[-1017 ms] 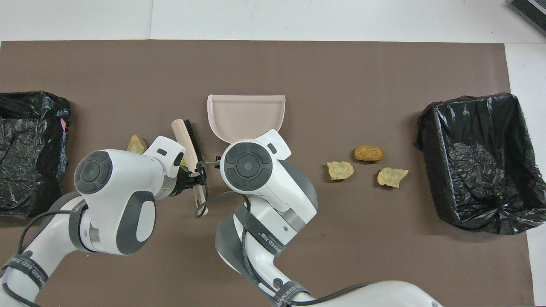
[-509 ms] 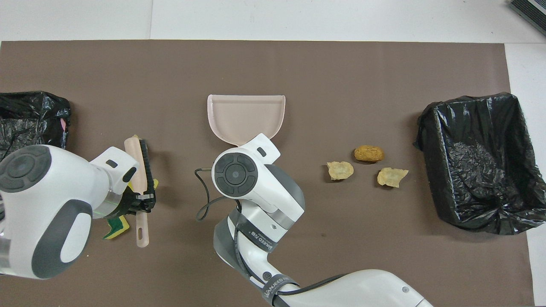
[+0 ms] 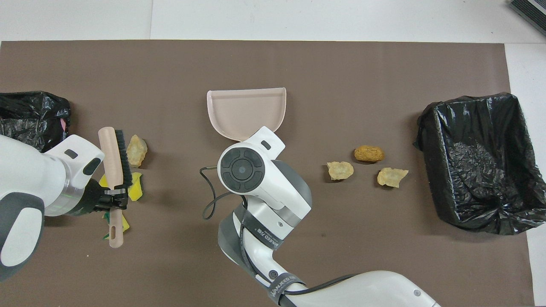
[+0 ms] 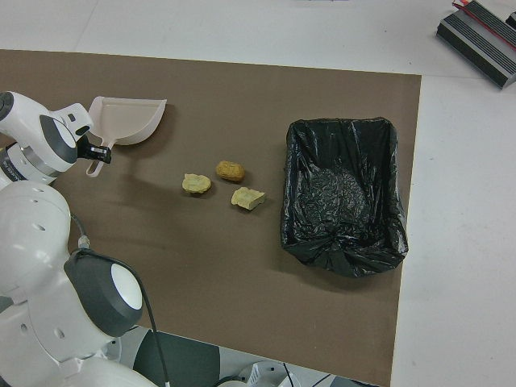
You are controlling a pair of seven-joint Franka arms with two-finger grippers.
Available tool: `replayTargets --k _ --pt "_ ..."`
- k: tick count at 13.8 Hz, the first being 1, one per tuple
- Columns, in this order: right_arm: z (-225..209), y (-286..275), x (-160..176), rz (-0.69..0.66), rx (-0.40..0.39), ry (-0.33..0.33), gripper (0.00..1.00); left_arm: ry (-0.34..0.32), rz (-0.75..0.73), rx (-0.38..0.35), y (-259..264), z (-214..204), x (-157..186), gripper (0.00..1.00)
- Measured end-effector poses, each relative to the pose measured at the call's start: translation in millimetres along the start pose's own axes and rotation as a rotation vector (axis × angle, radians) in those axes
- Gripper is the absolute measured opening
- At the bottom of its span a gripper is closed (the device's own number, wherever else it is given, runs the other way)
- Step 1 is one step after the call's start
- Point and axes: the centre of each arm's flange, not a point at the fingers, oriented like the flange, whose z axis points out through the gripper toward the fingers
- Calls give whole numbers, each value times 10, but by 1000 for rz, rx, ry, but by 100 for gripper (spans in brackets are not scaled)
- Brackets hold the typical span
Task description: Sweep and dump trash in bin
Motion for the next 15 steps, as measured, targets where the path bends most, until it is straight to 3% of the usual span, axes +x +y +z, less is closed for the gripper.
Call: replayTargets --k 5,9,12,15 --pt "-498 788 338 -434 -66 -67 31 -24 -10 -2 -184 169 -24 26" --pt "-646 1158 284 -781 -74 -139 31 67 15 -165 -57 364 102 26" --pt "-505 1229 104 -1051 -57 -199 31 66 44 -263 13 601 248 26" --pt "-412 1386 15 -1163 -45 -242 31 79 45 -294 33 891 464 26"
